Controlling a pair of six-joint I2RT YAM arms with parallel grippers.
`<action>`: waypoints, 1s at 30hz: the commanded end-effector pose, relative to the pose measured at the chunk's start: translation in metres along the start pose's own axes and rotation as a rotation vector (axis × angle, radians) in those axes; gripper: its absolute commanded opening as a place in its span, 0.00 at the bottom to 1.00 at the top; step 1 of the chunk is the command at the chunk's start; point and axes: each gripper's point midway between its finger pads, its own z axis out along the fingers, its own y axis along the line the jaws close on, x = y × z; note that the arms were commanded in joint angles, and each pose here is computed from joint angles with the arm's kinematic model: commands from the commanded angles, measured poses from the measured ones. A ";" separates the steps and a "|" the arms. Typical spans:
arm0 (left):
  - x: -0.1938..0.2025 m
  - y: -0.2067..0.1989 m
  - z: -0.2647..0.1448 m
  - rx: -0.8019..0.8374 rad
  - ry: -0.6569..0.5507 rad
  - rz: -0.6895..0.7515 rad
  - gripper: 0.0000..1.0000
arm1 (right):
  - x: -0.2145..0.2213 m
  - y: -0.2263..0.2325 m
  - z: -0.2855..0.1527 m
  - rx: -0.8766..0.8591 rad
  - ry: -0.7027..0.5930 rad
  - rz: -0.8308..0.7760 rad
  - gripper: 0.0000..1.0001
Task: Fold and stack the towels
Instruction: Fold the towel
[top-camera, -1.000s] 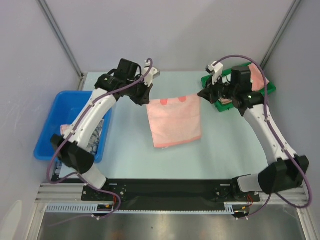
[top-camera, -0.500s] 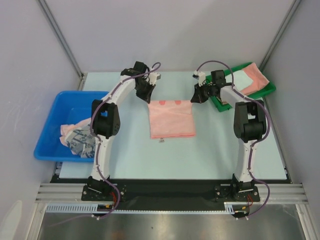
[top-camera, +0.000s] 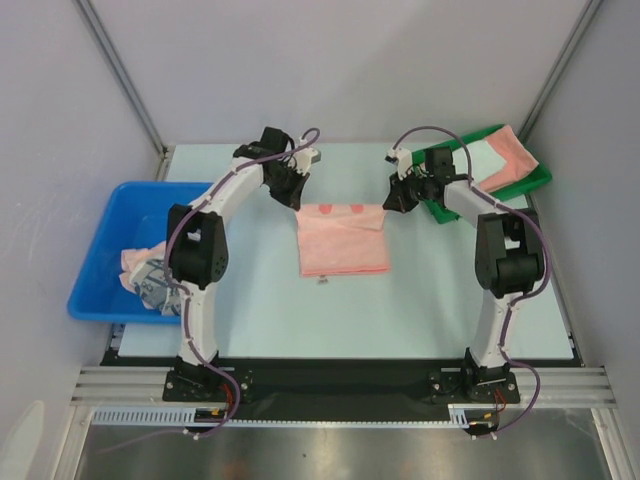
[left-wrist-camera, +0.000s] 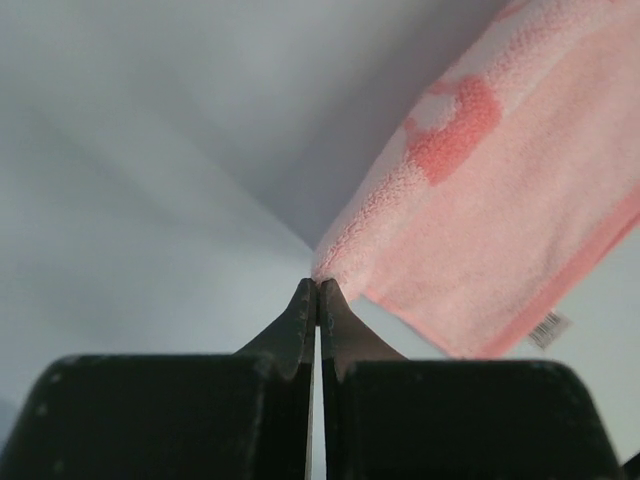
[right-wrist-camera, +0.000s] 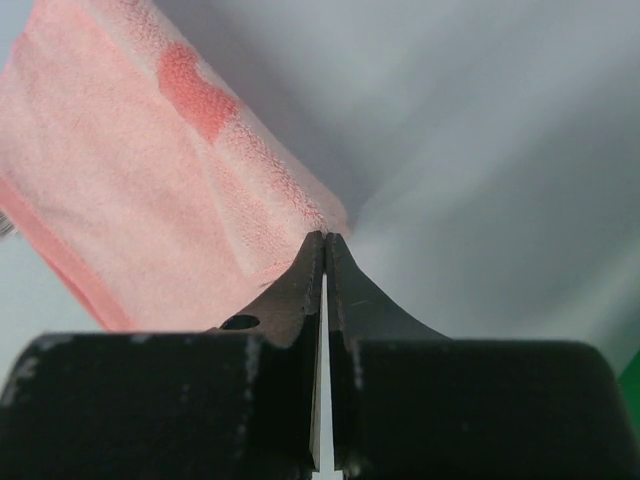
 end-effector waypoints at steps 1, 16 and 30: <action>-0.014 -0.021 -0.037 0.000 -0.096 0.076 0.00 | -0.027 0.010 -0.028 0.062 -0.057 -0.085 0.00; 0.049 -0.075 -0.030 0.030 -0.014 0.087 0.00 | 0.033 0.044 -0.053 0.217 0.040 0.048 0.00; 0.081 -0.103 -0.031 0.075 0.005 0.064 0.01 | 0.043 0.074 -0.067 0.228 0.047 0.124 0.00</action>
